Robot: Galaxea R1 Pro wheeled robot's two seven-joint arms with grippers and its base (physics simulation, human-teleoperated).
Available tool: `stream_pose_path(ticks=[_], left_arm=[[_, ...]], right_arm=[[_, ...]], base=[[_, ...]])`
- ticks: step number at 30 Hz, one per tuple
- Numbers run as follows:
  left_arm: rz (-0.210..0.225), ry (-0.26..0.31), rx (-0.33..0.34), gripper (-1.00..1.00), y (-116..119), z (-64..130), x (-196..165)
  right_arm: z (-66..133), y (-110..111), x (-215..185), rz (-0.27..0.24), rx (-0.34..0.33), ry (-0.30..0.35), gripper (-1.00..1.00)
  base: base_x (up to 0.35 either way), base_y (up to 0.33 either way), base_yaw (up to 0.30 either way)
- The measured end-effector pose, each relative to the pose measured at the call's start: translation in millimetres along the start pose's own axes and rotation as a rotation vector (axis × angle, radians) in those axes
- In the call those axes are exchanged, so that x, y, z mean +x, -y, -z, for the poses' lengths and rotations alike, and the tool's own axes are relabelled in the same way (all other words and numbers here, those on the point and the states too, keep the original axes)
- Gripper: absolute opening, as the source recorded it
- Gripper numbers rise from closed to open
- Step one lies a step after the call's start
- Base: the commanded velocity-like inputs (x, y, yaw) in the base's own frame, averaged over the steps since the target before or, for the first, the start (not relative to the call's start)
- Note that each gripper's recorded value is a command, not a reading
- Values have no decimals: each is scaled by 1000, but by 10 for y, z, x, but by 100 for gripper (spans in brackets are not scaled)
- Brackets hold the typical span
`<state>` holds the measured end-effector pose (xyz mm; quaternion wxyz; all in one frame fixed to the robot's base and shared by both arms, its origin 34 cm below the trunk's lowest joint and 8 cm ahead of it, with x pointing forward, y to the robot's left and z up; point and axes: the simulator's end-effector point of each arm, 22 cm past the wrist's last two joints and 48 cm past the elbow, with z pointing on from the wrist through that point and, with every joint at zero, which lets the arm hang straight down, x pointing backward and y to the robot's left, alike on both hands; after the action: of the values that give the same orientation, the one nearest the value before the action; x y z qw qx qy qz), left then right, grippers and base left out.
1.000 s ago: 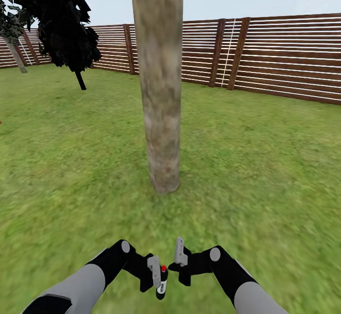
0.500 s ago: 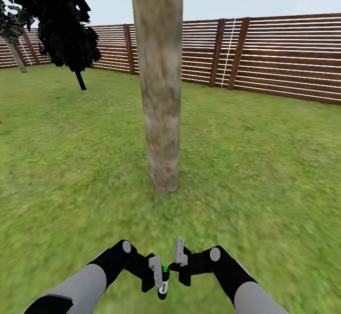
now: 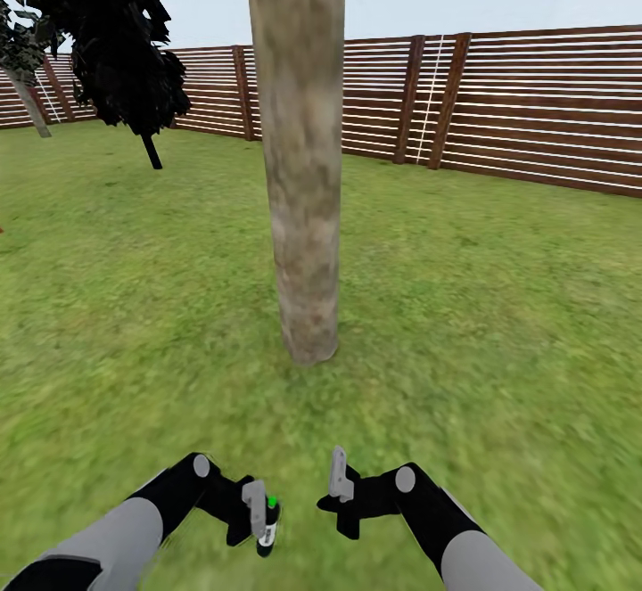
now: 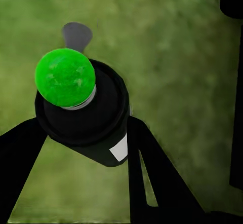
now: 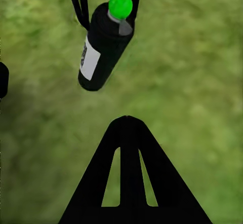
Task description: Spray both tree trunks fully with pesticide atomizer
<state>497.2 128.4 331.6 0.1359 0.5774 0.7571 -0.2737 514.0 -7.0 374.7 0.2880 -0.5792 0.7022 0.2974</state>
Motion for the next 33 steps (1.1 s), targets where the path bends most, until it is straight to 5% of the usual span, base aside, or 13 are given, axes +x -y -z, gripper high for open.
stream_pose_path(ticks=[5,6,12,14,17,19,21,22,25,29,31,33], left_arm=[[35,-67,-42,-100,-158,309,555],[45,-86,-50,-100,-184,394,708],[93,-152,-86,-100,-213,721,1312],[129,-119,-141,-100,-336,766,1289],[263,25,-339,-100,-780,930,1124],[355,110,-453,-100,-1028,1082,1071],[480,188,-562,-100,-1243,1246,1091],[529,196,-589,-100,-1285,1282,1141],[734,132,-656,-100,-1319,1330,1466],[855,100,-653,-100,-1274,1154,1412],[921,70,-590,-100,-1141,902,1244],[951,68,-540,-100,-1063,706,1011]], right_arm=[[0,-2,5,-2,0,0,-100],[2,-2,9,-2,0,-1,100],[17,11,44,-6,5,-6,100],[38,30,88,-9,12,-12,100],[147,46,506,-57,50,-69,100],[217,98,856,-108,124,-117,100],[388,210,1373,-192,272,-188,100],[460,249,1540,-233,335,-207,100],[842,472,2088,-447,663,-255,100],[1304,423,2550,-607,965,-282,100],[1694,393,2812,-670,1114,-266,100],[1844,302,2941,-691,1161,-264,100]], base=[[0,0,0],[0,0,0],[0,0,0],[0,0,0],[0,0,0],[0,0,0],[0,0,0],[0,0,0],[0,0,0],[0,0,0],[0,0,0],[0,0,0]])
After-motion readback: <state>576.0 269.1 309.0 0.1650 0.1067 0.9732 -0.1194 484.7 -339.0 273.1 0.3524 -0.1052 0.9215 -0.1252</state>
